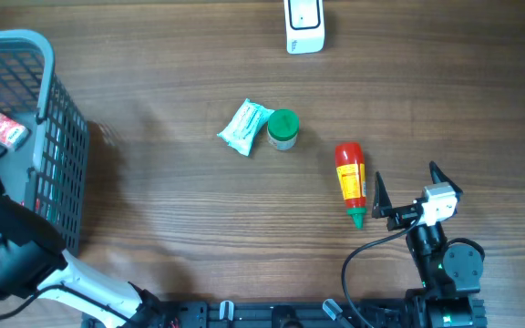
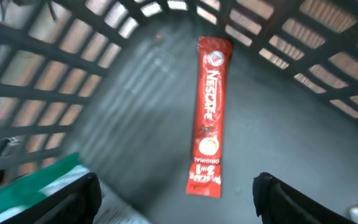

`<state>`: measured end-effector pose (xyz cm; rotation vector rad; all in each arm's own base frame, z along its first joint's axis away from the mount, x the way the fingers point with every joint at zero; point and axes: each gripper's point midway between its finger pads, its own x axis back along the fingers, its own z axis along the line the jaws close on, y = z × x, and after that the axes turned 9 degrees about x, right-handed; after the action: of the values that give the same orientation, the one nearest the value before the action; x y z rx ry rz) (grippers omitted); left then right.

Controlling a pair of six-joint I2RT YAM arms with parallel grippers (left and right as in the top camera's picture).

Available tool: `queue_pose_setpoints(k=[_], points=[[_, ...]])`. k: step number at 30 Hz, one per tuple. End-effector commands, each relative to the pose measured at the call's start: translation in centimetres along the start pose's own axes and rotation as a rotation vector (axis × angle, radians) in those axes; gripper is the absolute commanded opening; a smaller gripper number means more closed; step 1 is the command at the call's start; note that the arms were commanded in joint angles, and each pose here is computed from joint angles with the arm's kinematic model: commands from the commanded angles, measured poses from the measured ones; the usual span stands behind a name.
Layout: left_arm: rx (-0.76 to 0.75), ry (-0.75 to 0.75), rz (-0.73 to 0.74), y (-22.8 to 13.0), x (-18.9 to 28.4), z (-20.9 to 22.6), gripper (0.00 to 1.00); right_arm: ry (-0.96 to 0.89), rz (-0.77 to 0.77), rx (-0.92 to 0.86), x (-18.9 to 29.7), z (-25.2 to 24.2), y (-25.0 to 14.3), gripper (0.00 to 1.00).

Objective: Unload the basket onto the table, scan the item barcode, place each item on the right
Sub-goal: 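Reach into the basket and grasp a red Nescafe sachet with left gripper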

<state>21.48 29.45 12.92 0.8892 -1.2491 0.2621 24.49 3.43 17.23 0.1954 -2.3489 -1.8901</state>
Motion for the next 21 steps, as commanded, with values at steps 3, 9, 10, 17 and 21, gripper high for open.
queue_pose_setpoints(k=[3, 9, 10, 17, 21], points=[[-0.014, 0.015, -0.025, -2.2, -5.9, 0.4, 0.82, -0.015, -0.005, 0.018, 0.0, -0.2, 0.1, 1.0], [-0.168, -0.087, -0.029, -3.5, -8.5, -1.4, 0.78, -0.015, -0.005, 0.018, 0.0, -0.2, 0.1, 1.0], [-0.166, -0.088, -0.03, -3.5, -8.6, -1.4, 0.77, -0.015, -0.005, 0.018, 0.0, -0.2, 0.1, 1.0], [-0.134, -0.062, -0.027, -2.3, -9.6, -0.8, 0.76, -0.015, -0.005, 0.019, 0.0, -0.2, 0.1, 1.0], [-0.109, -0.032, -0.02, -1.8, -11.2, 0.4, 0.77, -0.015, -0.005, 0.018, 0.0, -0.2, 0.1, 1.0]])
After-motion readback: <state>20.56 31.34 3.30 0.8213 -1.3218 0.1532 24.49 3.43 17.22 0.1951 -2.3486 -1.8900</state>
